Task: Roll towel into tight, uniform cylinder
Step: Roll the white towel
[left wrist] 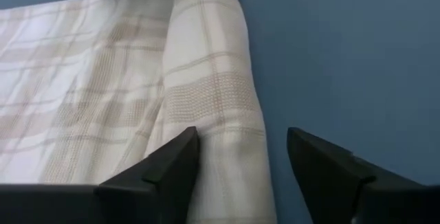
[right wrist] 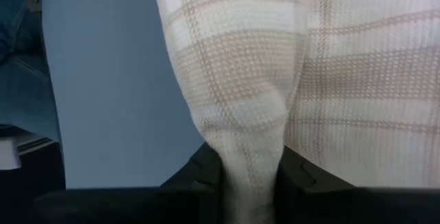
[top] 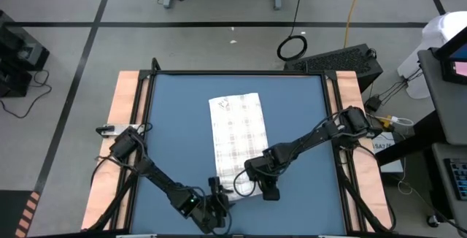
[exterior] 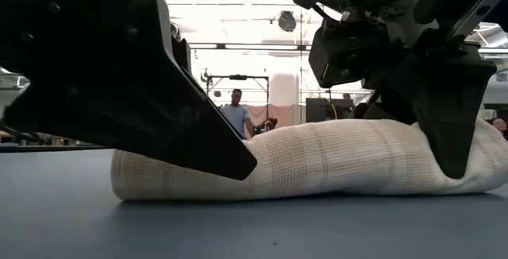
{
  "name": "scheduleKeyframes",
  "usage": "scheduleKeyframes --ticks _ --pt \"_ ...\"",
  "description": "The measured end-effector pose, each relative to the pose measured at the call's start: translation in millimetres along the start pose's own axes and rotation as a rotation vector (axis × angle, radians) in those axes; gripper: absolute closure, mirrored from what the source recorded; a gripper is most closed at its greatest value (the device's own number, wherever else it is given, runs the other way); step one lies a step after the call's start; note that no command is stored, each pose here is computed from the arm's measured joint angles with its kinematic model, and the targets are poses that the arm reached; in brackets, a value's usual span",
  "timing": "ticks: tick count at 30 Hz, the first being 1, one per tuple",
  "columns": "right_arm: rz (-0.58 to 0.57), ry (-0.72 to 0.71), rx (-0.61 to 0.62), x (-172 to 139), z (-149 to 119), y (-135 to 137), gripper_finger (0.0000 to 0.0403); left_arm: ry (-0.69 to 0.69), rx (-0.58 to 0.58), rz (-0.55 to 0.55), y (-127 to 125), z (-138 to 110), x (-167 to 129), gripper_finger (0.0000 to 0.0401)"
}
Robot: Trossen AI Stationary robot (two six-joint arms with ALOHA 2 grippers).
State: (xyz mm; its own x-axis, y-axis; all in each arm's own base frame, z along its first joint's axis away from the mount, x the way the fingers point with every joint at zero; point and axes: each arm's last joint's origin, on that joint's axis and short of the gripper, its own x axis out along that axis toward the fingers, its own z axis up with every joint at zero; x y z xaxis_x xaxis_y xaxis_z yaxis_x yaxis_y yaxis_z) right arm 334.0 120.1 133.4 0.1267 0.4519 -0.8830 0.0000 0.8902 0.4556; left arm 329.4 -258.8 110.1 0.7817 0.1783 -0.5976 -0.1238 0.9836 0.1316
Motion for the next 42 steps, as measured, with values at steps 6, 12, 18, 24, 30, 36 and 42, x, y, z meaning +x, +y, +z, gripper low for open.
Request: scheduleKeyframes --ticks 6,12,18,24,30,36,42 --pt "-0.004 -0.009 0.016 0.7 0.1 2.1 0.0327 0.017 -0.009 -0.005 1.4 -0.6 1.1 0.0278" --pt "-0.094 -0.048 0.022 -6.7 -5.9 13.1 0.0286 0.074 -0.101 -0.059 9.0 4.8 6.1 0.0385" --pt "-0.318 -0.182 -0.029 -27.0 -25.9 45.1 0.0241 0.133 -0.166 -0.099 18.5 10.0 11.7 0.0367" --pt "-0.467 -0.240 -0.156 -15.6 -60.1 86.3 0.0191 0.200 -0.173 -0.098 30.4 15.6 7.5 0.0379" --pt "-0.567 -0.362 -0.178 1.5 -85.5 113.3 0.0146 0.251 -0.218 -0.201 40.6 29.0 3.2 0.0379" --pt "-0.564 -0.472 -0.240 8.6 -92.5 130.2 0.0136 0.323 -0.269 -0.272 53.2 34.4 10.4 0.0379" --pt "-0.594 -0.457 -0.316 30.5 -83.9 124.7 0.0136 0.372 -0.348 -0.297 61.6 35.6 15.5 0.0379"
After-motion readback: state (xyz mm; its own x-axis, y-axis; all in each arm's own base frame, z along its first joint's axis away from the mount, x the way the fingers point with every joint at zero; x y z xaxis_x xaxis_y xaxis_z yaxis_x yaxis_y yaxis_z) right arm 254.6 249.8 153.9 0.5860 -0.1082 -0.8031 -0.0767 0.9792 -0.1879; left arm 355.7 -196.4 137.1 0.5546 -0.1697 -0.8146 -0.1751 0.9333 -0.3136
